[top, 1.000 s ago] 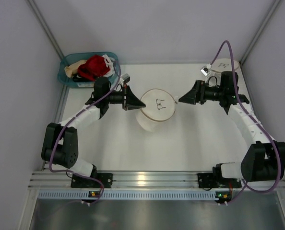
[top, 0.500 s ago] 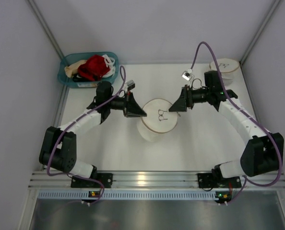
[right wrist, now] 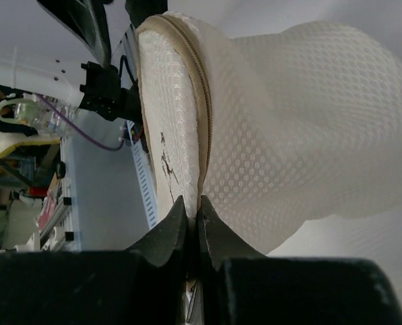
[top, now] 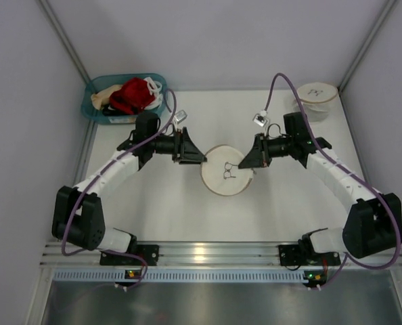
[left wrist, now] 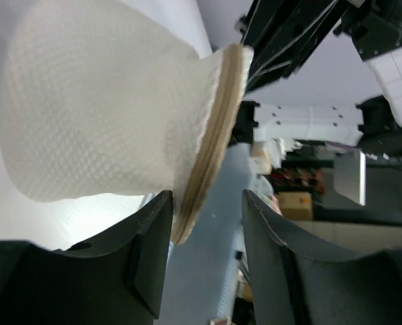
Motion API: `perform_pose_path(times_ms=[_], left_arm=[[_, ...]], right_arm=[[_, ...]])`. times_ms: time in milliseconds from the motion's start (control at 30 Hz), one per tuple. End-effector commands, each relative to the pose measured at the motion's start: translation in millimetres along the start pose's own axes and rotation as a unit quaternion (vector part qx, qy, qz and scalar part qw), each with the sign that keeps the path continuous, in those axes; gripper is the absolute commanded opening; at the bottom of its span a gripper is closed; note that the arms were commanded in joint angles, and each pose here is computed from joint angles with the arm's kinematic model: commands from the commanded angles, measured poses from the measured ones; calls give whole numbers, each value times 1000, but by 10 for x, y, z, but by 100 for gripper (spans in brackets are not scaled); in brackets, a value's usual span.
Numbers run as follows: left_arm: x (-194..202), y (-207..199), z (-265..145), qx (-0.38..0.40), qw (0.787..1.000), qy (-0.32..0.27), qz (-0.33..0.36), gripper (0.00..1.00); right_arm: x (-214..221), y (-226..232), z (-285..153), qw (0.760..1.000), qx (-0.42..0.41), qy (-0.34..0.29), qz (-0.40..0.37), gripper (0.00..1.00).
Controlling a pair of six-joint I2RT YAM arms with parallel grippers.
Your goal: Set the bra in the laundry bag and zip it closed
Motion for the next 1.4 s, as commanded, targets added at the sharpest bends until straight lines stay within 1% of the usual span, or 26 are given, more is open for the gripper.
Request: perform_pose_path(times_ms=[0,33,67,100,133,267,367,400,433,500,567,667,733,800,900,933,967,1000,1033,1067,1100,1133,1167,1233,1333,1367], left_arm=[[-179,-29,-185,-115,981,-32,152,52],[-193,-48,-223,-132,977,-39,164,55],[-221,-9,-252,-156,972,-46,171,65],[-215,21,-274,-167,968,-46,181,71],[-160,83,-282,-181,968,-35,170,74],[-102,299,-332,-225,959,-24,171,78],[-84,375,-376,-243,954,-25,175,80],[-87,391,-399,-250,952,-27,176,80],[-95,412,-418,-253,951,-29,176,80],[-100,436,-449,-256,949,-29,179,80],[-125,452,-491,-263,947,-32,182,81],[-211,485,-607,-282,940,-40,186,83],[-290,512,-703,-295,937,-43,183,87],[-350,559,-781,-305,934,-44,183,87],[-458,596,-860,-315,930,-54,181,88],[-499,599,-878,-318,929,-57,181,98],[-520,627,-902,-328,926,-59,177,98],[-534,678,-905,-334,926,-56,170,98],[-542,688,-910,-337,925,-53,167,98],[-570,717,-931,-346,923,-52,159,98],[-577,726,-946,-351,922,-51,154,98],[-581,744,-967,-358,920,-49,150,98],[-559,756,-992,-367,918,-43,144,98],[-588,783,-1072,-389,909,-43,144,98],[-560,837,-1233,-423,895,-41,137,98],[-552,836,-1292,-431,890,-40,144,98]], right_arm=[[-28,25,-59,999,-1,-35,5,0],[-18,-8,-63,999,4,-41,9,0],[53,-91,-34,999,9,-40,33,0],[21,-163,-22,998,23,-55,32,0],[26,-242,-16,997,34,-63,43,0],[6,-656,-90,988,91,-97,82,0],[-104,-1038,-282,973,122,-141,137,0],[-154,-1124,-351,968,126,-158,147,0],[-300,-1278,-506,961,132,-197,144,0],[-532,-1513,-810,937,153,-265,169,0],[-934,-1579,-1087,916,167,-335,144,0],[-1305,-1860,-1649,861,208,-438,153,0],[-1340,-2088,-2056,823,230,-486,184,0],[-1258,-2246,-2444,783,263,-525,206,0],[-1059,-2300,-2851,743,313,-554,209,0],[-980,-2326,-2918,735,330,-555,205,0],[-933,-2336,-3002,724,344,-561,205,2],[-858,-2329,-3084,716,353,-563,212,11],[-820,-2326,-3118,716,361,-559,211,45],[-731,-2327,-3134,715,365,-550,228,72],[-752,-2290,-3171,718,367,-550,217,73],[-700,-2267,-3159,725,374,-535,221,93],[-693,-2211,-3134,736,367,-526,216,98],[-629,-2038,-3134,750,372,-508,204,99],[-634,-1683,-3070,786,371,-473,147,99],[-558,-1594,-2967,802,358,-453,155,99]])
Point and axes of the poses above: each gripper's point midway between its finger pads, its own z axis out along the fingers, its own y axis along the line the jaws close on, x = y × z, the point moved 3 cm from there along -z, back along the fingers, and after that the axes turned 14 degrees about z, right-handed, at the moved point
